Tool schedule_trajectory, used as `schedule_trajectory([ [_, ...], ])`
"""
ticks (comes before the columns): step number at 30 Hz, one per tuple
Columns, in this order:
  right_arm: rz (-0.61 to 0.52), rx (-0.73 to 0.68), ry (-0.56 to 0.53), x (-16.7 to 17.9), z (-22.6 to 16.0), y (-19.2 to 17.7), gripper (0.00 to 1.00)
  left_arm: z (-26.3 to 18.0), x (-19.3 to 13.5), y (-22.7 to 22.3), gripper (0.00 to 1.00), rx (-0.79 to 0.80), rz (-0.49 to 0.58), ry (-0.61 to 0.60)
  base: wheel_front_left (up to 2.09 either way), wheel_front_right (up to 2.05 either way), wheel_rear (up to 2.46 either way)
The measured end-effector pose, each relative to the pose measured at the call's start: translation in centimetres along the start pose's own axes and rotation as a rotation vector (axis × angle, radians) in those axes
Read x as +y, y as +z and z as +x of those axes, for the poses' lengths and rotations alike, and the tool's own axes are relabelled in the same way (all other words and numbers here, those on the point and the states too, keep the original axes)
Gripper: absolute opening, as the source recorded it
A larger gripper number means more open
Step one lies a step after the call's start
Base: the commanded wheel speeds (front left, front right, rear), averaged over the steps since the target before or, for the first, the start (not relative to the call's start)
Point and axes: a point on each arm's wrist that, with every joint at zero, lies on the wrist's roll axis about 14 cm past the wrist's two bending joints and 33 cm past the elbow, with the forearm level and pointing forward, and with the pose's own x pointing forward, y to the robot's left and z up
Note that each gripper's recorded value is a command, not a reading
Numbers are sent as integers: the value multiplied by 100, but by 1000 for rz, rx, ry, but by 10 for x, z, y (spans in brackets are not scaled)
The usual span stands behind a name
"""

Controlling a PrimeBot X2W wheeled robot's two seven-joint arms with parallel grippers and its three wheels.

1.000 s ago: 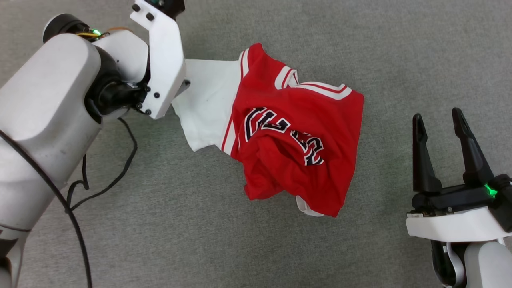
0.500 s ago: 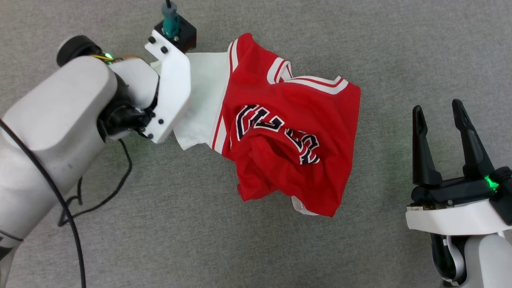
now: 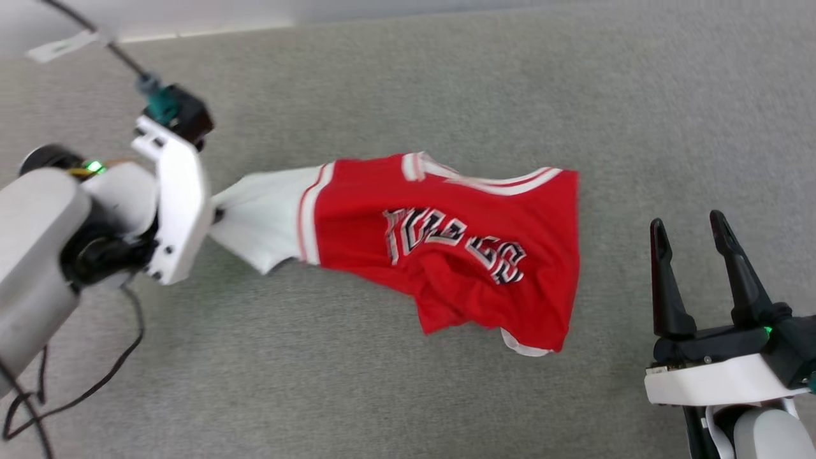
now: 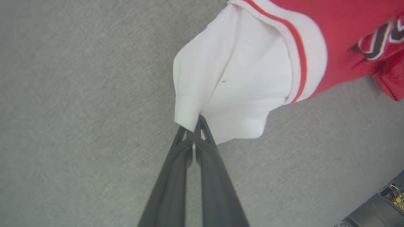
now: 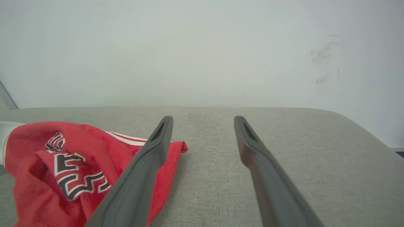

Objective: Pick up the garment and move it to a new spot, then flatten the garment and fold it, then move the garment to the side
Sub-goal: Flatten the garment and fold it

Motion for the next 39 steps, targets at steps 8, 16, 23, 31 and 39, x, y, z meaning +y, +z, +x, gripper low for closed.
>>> schedule_trajectory([
  [8,10,-18,52,19,-3,8,100,-41,34,-84,0,73,-167,145,0,0,0],
  [16,-2,-26,52,19,-11,14,100,-36,27,-100,100,-21,-202,184,0,0,0],
  [23,-110,-148,65,20,-2,56,100,-63,36,-42,100,-412,-77,339,0,0,0],
  [31,-291,-339,174,44,29,121,100,-94,23,-17,100,-793,-99,502,0,0,0],
  [39,-393,-171,370,66,57,91,100,-125,8,-12,100,-967,-167,658,0,0,0],
])
